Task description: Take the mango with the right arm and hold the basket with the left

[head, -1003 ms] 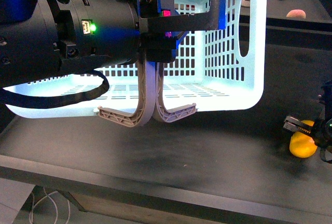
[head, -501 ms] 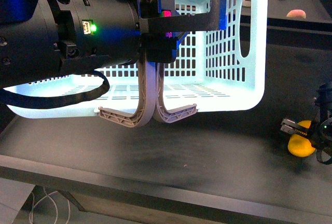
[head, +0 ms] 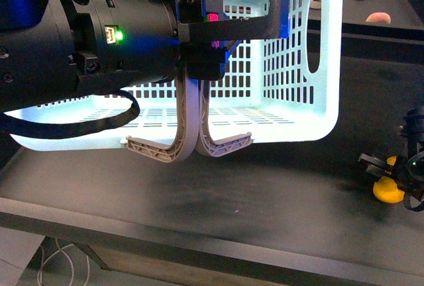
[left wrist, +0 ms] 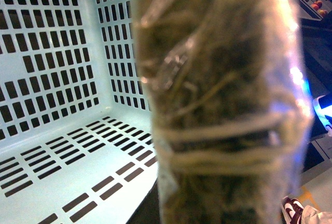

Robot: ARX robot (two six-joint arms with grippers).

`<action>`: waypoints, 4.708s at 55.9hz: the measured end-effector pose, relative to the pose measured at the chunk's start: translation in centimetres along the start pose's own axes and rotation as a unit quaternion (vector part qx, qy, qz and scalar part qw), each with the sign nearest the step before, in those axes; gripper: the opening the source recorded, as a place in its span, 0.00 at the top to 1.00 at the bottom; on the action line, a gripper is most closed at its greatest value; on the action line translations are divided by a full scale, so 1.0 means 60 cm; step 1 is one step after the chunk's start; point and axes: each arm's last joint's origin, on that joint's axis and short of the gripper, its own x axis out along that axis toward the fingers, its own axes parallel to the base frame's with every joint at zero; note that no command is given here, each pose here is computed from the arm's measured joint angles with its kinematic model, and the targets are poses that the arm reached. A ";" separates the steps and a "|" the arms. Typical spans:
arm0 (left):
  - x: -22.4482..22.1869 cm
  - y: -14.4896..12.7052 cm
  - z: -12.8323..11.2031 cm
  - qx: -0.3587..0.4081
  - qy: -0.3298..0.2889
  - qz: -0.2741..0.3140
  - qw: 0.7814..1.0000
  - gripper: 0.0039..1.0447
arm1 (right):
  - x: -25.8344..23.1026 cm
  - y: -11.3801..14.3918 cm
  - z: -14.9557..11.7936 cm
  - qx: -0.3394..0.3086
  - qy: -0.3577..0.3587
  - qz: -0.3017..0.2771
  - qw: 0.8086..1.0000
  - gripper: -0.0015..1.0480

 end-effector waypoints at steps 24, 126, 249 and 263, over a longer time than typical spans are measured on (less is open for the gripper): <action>0.000 0.000 0.000 0.000 0.000 0.000 1.000 0.96 | -0.096 -0.012 0.060 0.019 -0.044 0.054 0.997 0.42; 0.000 0.000 0.000 0.000 0.000 0.000 1.000 0.96 | -0.562 0.231 0.069 -0.126 -0.140 0.431 0.882 0.43; -0.002 0.001 -0.005 -0.005 0.005 0.001 1.000 0.96 | -0.651 -0.147 -0.139 -0.114 -0.467 0.260 0.838 0.50; -0.002 0.001 -0.005 -0.005 0.004 0.001 1.000 0.96 | -0.655 -0.154 -0.149 -0.130 -0.469 0.252 0.836 0.89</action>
